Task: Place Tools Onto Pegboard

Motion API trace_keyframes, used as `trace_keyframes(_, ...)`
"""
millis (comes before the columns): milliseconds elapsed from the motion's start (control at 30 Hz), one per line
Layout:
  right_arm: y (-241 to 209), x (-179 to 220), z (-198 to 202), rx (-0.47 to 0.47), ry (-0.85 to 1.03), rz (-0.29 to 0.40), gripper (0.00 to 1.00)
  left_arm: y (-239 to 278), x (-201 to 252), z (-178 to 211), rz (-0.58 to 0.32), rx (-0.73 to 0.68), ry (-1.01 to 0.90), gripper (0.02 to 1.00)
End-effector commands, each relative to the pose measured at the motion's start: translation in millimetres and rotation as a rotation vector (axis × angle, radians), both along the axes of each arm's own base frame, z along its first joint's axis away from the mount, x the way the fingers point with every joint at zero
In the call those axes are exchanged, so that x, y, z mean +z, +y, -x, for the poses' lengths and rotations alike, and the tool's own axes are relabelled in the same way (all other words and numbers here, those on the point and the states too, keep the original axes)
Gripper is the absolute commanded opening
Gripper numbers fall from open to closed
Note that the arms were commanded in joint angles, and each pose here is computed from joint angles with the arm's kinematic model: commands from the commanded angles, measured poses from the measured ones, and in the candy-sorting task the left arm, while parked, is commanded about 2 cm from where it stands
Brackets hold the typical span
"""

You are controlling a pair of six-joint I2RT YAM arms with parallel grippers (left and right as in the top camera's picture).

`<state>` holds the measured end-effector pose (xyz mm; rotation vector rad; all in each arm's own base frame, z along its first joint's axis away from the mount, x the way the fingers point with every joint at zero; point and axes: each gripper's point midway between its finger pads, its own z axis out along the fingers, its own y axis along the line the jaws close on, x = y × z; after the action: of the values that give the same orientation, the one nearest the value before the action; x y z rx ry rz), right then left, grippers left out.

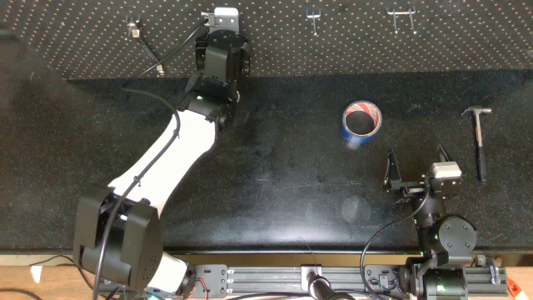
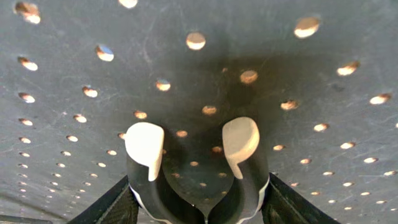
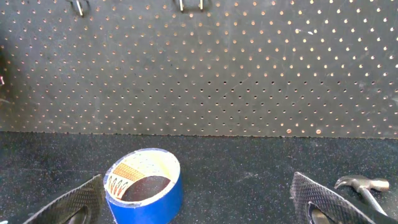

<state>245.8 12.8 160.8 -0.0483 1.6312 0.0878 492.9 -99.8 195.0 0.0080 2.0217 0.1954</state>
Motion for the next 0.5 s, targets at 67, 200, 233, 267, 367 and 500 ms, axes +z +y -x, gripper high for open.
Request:
trace_keyframes(67, -1.0, -1.1, 0.1, -0.004, 0.001, -0.011, 0.974, 7.3, -0.6, -2.6, -0.010, 0.031, -0.003, 0.251)
trace_keyframes(200, -1.0, -1.1, 0.1, -0.004, 0.001, -0.011, 0.976, 7.5, -0.2, -2.8, -0.010, 0.031, -0.005, 0.785)
trace_keyframes(233, -1.0, -1.1, 0.1, -0.004, 0.001, -0.011, 0.976, 7.1, 0.6, -3.2, -0.009, 0.031, -0.008, 0.993)
trace_keyframes(267, -1.0, -1.1, 0.1, -0.004, 0.001, -0.011, 0.976, 6.9, 1.8, -3.8, -0.007, 0.031, -0.014, 0.996)
trace_keyframes(367, -1.0, -1.1, 0.1, -0.004, 0.001, -0.011, 0.976, 7.0, 8.9, -6.8, 0.001, 0.038, -0.046, 0.996)
trace_keyframes(500, -1.0, -1.1, 0.1, -0.004, 0.001, -0.011, 0.974, 11.4, 44.9, -0.4, 0.019, 0.052, -0.124, 0.996)
